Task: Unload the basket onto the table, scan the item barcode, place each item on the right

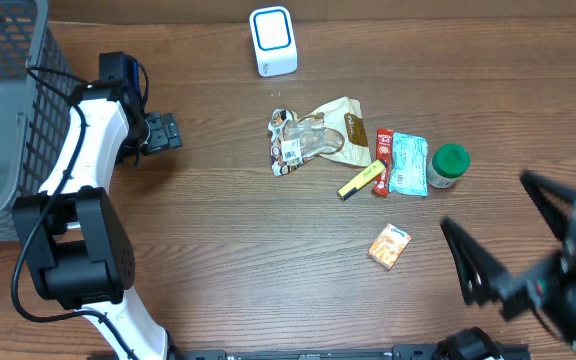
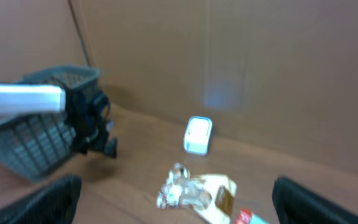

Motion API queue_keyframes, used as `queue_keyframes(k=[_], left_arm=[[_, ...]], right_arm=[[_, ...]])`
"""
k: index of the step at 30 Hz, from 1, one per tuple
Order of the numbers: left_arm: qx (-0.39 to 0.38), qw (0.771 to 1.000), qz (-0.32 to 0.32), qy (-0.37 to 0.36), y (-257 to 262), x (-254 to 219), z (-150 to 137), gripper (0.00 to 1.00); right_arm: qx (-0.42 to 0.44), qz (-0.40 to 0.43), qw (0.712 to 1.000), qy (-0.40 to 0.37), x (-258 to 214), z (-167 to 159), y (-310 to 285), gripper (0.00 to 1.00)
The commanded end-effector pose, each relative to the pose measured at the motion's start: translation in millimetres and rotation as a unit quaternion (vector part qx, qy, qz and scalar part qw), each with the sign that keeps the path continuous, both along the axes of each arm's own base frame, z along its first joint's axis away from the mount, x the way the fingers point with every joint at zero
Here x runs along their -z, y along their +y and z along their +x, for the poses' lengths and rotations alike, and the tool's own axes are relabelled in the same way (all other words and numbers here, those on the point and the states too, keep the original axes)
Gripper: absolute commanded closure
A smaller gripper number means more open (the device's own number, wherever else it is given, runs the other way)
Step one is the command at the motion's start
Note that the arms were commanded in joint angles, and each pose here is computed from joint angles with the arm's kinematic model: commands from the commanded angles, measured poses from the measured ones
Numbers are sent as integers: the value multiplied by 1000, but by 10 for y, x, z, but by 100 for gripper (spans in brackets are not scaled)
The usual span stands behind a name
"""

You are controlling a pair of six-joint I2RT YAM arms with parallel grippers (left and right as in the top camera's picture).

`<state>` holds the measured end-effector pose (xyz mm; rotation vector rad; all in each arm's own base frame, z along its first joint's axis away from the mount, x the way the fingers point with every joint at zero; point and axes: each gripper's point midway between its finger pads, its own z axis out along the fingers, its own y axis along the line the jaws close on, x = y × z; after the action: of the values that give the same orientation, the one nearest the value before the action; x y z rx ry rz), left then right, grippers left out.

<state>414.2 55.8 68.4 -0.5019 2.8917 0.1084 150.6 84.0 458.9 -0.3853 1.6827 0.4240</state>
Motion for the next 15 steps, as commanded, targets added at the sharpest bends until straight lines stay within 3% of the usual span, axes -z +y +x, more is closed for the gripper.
queue_keyframes(k=[1,8,15], left_arm=[[-2,1000,4,-6,-17,-32,41,0],[-2,1000,4,-6,-17,-32,40,0],[-2,1000,4,-6,-17,-32,41,0]], right_arm=[[32,6,999,-19,341,-83,-142,0],[76,24,994,-73,781,-54,-276,0],[75,54,980,-175,869,156,-229,0]])
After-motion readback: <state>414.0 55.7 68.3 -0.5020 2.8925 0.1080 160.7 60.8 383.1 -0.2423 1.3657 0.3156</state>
